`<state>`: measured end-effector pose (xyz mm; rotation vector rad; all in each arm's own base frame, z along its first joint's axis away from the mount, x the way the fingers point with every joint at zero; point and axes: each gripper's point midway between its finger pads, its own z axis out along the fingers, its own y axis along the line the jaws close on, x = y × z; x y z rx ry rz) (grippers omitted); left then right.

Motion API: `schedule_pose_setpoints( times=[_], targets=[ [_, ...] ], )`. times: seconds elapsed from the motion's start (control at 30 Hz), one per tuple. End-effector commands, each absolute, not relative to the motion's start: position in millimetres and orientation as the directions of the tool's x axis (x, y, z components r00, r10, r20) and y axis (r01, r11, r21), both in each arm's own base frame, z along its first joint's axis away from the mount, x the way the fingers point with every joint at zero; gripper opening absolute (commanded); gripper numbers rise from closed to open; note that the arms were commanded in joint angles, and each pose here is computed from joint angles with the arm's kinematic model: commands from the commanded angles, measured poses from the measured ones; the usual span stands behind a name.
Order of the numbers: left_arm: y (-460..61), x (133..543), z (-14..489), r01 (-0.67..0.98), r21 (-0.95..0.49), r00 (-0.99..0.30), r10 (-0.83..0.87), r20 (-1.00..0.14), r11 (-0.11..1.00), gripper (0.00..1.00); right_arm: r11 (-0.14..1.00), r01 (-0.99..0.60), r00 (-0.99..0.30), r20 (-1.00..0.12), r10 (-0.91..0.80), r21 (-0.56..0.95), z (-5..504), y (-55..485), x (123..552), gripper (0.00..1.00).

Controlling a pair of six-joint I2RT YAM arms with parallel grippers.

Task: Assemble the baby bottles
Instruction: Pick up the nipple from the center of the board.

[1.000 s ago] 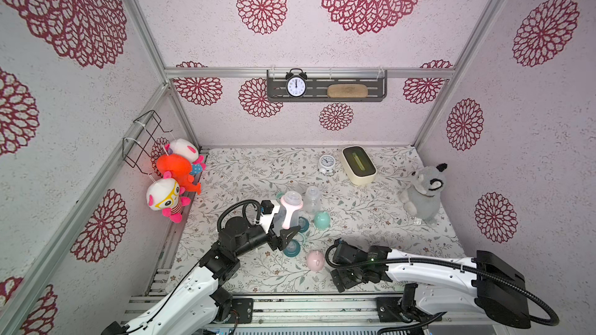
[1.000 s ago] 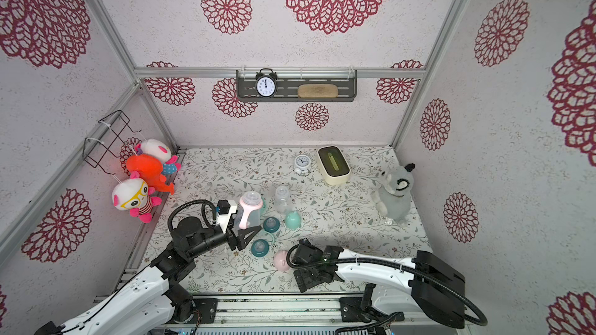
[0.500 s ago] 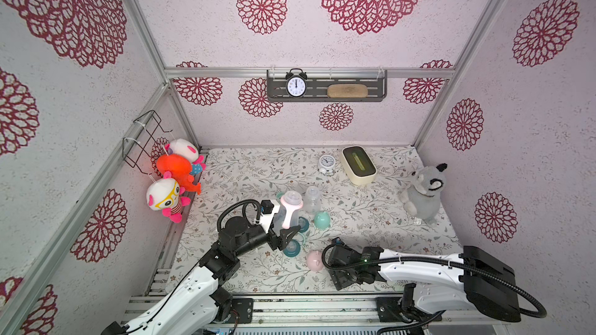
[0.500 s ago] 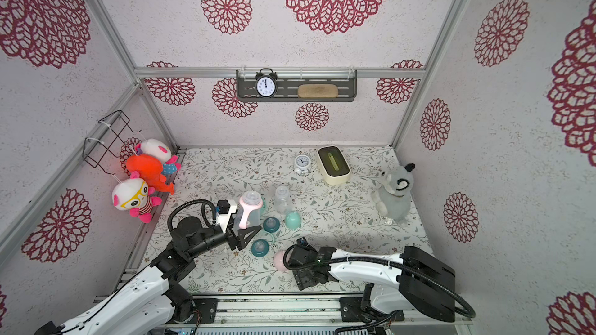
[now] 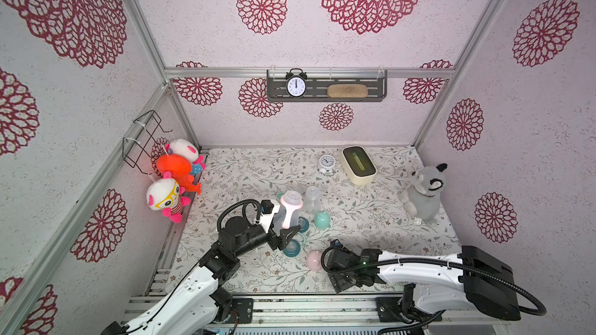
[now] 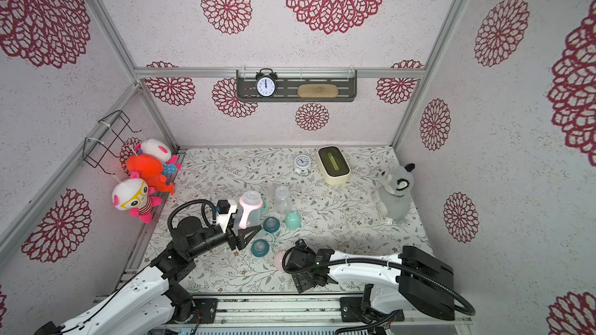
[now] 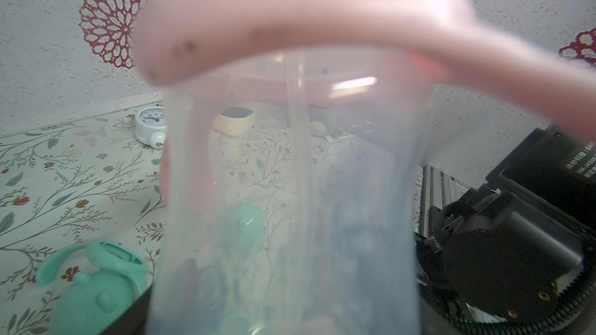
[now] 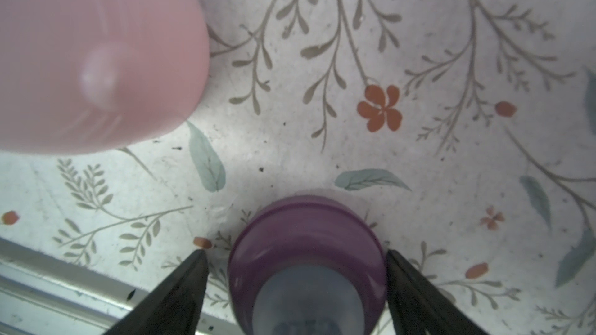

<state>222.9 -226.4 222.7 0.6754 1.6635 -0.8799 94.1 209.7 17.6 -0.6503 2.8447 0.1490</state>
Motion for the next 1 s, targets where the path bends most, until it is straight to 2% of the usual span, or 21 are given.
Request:
schedule_pose_setpoints(
  times=[0.0, 0.17, 0.6, 0.73, 0.97],
  targets=[
    [-227.5, 224.3, 244.6, 0.809, -0.183, -0.203, -0.028, -0.979, 0.559, 0.0, 0.91, -0.415, -0.898, -0.172, -0.405, 0.023, 8.8, 195.8, 83.7, 0.84],
    [-228.1, 225.6, 244.6, 0.809, -0.182, -0.2, -0.029, -0.979, 0.56, 0.0, 0.908, -0.419, -0.897, -0.166, -0.41, 0.02, 11.3, 194.6, 83.0, 0.81],
    [-229.4, 226.2, 244.2, 0.81, -0.182, -0.203, -0.025, -0.979, 0.558, 0.0, 0.902, -0.431, -0.895, -0.123, -0.43, -0.016, 1.9, 189.6, 79.5, 0.8],
    [-227.7, 225.5, 244.3, 0.806, -0.18, -0.202, -0.024, -0.979, 0.563, 0.0, 0.903, -0.43, -0.896, -0.126, -0.427, -0.001, 2.7, 192.0, 79.0, 0.69],
    [-225.5, 226.5, 243.1, 0.799, -0.173, -0.195, -0.025, -0.98, 0.576, 0.0, 0.911, -0.41, -0.893, -0.182, -0.411, -0.042, 14.0, 187.3, 96.4, 0.62]
  ],
)
